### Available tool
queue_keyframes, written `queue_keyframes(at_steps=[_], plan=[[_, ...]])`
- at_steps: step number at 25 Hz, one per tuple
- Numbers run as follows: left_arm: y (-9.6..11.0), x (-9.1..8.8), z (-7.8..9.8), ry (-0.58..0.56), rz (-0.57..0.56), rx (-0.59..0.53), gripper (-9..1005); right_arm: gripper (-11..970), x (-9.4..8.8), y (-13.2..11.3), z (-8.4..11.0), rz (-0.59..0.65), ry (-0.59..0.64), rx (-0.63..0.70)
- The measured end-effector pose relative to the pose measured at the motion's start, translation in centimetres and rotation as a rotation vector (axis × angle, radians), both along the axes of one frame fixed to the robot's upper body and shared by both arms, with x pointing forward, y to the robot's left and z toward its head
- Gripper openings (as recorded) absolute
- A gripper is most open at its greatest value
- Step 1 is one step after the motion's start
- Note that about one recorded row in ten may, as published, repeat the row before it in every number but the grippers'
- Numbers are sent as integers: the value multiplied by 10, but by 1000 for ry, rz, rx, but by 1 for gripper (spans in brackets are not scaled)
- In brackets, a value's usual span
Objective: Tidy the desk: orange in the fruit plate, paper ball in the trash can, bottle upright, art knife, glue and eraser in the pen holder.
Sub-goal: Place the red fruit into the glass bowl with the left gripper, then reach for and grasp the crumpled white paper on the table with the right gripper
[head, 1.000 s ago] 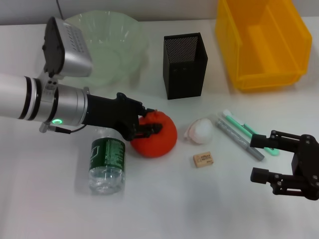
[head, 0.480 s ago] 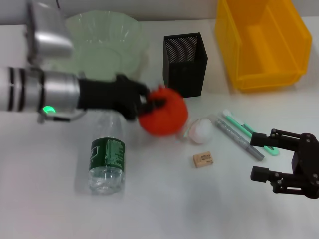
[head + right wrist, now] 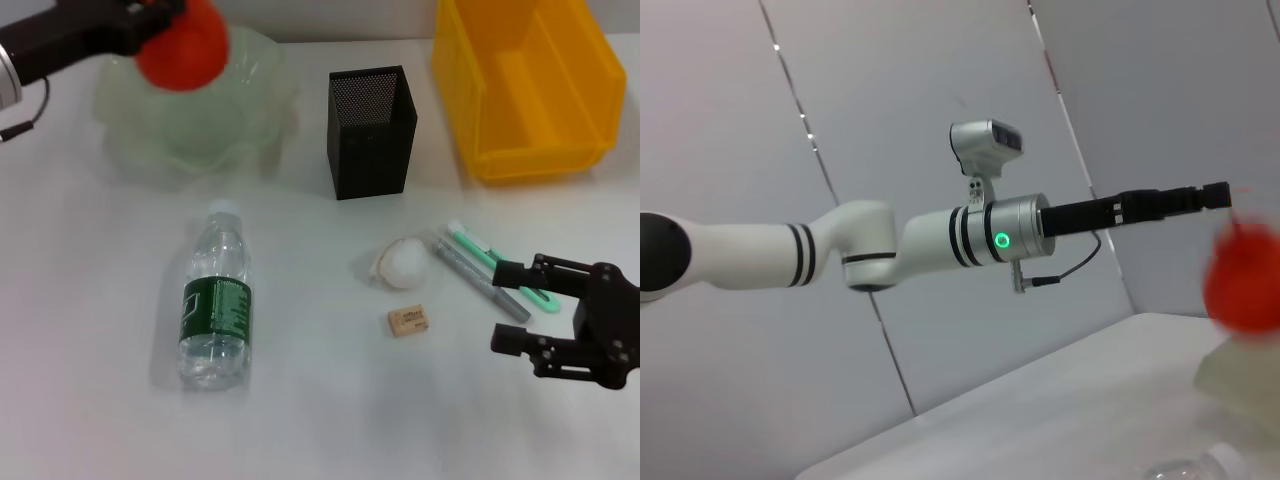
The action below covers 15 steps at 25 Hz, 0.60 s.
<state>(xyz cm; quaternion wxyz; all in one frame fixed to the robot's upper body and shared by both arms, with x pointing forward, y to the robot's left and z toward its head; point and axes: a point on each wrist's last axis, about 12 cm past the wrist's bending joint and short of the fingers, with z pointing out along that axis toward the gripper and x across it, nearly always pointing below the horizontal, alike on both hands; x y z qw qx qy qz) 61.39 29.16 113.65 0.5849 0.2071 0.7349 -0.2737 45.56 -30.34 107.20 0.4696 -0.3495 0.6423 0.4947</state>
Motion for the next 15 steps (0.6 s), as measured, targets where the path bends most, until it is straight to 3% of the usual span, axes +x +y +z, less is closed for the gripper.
queue_keyframes(at_steps=[2,7,10,11,12,13,15], plan=[[3,2,-5,14,57,-40,464,759,1,3,-2,-12,5,5],[3,-5,-16,-5,80,-144,571,759,8,4,1,-33,-16,15],[-3,-35,-11,-95,-167,-149,634,760,13,-3,11,-56,-30,31],[-3,-35,-11,-95,-167,-149,656,760,13,-3,11,-56,-30,31],[-5,-52,-7,-122,-333,-118,677,760,16,-8,18,-57,-29,23],[-5,-52,-7,-122,-333,-118,704,760,19,-12,26,-55,-24,10],[-5,-68,-7,-92,-523,-41,757,760,26,-23,50,-36,-14,-62]])
